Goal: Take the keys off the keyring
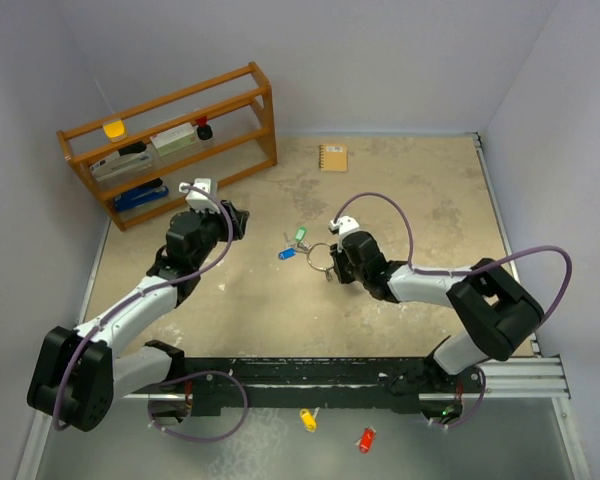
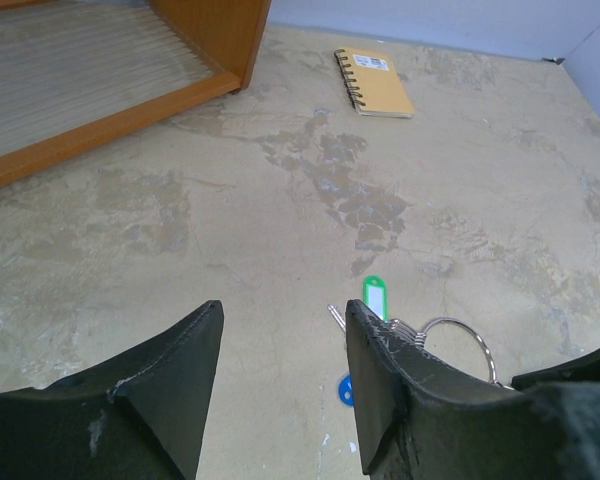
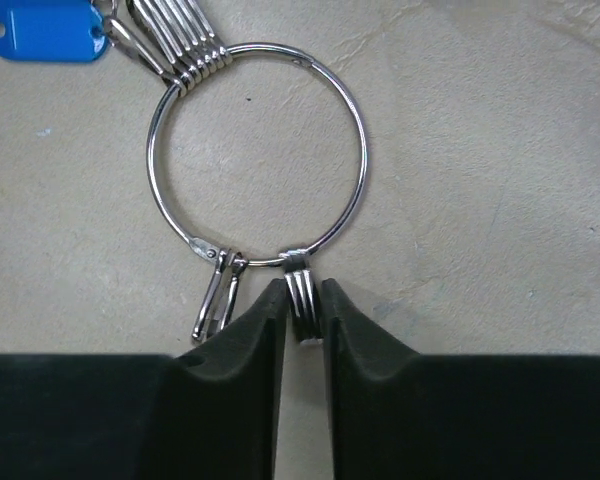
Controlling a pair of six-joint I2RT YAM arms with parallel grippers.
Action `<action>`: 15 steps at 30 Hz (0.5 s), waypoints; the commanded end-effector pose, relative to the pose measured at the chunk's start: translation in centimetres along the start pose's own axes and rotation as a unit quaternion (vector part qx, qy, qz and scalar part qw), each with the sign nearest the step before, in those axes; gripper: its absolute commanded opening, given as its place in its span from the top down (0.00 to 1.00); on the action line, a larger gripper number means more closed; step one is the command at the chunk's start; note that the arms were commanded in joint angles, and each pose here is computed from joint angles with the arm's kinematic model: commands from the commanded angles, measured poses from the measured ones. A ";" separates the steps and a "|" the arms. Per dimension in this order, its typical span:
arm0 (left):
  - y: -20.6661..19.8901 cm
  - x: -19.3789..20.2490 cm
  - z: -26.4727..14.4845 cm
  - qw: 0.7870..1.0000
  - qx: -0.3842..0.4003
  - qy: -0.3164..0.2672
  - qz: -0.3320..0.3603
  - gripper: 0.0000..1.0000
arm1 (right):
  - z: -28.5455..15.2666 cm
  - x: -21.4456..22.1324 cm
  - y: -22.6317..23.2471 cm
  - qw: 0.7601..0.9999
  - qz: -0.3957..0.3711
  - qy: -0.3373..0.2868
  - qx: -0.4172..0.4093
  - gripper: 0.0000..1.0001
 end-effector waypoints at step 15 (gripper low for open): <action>-0.6 -0.7 0.7 1.000 0.018 0.003 0.025 0.73 | -3.6 -10.4 0.1 0.991 -0.030 -0.128 0.012 1.00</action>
Point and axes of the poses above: each gripper's point midway between its finger pads, its own z axis out along the fingers, its own y axis along the line the jaws close on, x = y × z, the point moved 6 cm from there along -z, back along the fingers, and after that the axes turned 11 degrees about -z, right-handed, at the moved point
